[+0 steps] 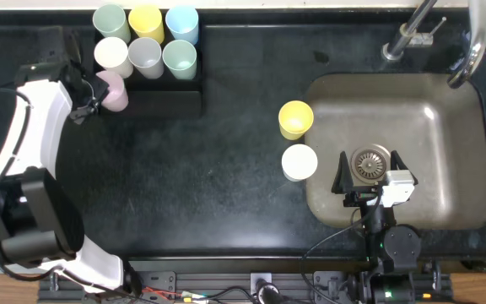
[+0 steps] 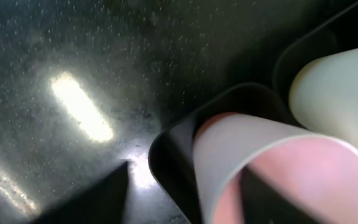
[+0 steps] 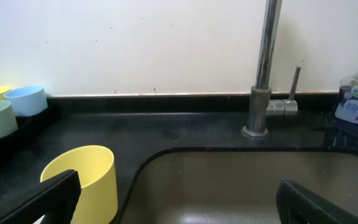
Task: Store Cups
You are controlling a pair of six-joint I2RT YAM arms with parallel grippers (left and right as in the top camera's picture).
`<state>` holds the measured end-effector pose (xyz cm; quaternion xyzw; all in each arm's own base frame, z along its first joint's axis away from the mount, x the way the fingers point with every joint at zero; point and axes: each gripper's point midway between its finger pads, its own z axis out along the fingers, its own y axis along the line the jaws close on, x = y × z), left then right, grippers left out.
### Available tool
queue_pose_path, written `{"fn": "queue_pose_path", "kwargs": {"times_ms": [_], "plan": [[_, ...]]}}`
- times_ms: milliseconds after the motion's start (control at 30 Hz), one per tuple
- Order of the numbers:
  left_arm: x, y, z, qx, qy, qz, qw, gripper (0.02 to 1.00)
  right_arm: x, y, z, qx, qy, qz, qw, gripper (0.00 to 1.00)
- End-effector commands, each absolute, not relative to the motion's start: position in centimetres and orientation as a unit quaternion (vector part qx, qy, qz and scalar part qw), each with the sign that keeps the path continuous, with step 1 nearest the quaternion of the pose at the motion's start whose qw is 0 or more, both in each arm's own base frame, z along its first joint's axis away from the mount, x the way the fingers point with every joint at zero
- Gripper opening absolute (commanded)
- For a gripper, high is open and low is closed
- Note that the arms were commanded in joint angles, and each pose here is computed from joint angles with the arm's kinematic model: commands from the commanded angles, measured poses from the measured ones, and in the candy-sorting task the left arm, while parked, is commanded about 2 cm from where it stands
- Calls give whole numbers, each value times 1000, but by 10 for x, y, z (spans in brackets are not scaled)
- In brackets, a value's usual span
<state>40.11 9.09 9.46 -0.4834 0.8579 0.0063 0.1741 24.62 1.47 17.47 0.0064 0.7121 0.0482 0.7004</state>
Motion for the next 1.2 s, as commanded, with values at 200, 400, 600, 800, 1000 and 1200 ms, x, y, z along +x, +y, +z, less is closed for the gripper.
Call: {"fn": "queue_pose_path", "kwargs": {"times_ms": [200, 400, 600, 800, 1000, 1200], "plan": [[396, 86, 95, -480, 861, 11, 167, 884, 246, 16, 171, 7, 712, 53, 701, 996], [395, 75, 153, -466, 860, -7, 208, 982, 246, 16, 171, 7, 712, 53, 701, 991], [394, 31, 240, -361, 887, -51, 285, 1000, 246, 16, 171, 7, 712, 53, 701, 993], [411, -69, 296, -166, 918, -67, 354, 1000, 246, 16, 171, 7, 712, 53, 701, 996], [426, -221, 274, 54, 924, -21, 379, 1000, 246, 16, 171, 7, 712, 53, 701, 993], [418, -313, 206, 169, 928, -2, 331, 1000, 246, 16, 171, 7, 712, 53, 701, 996]]}}
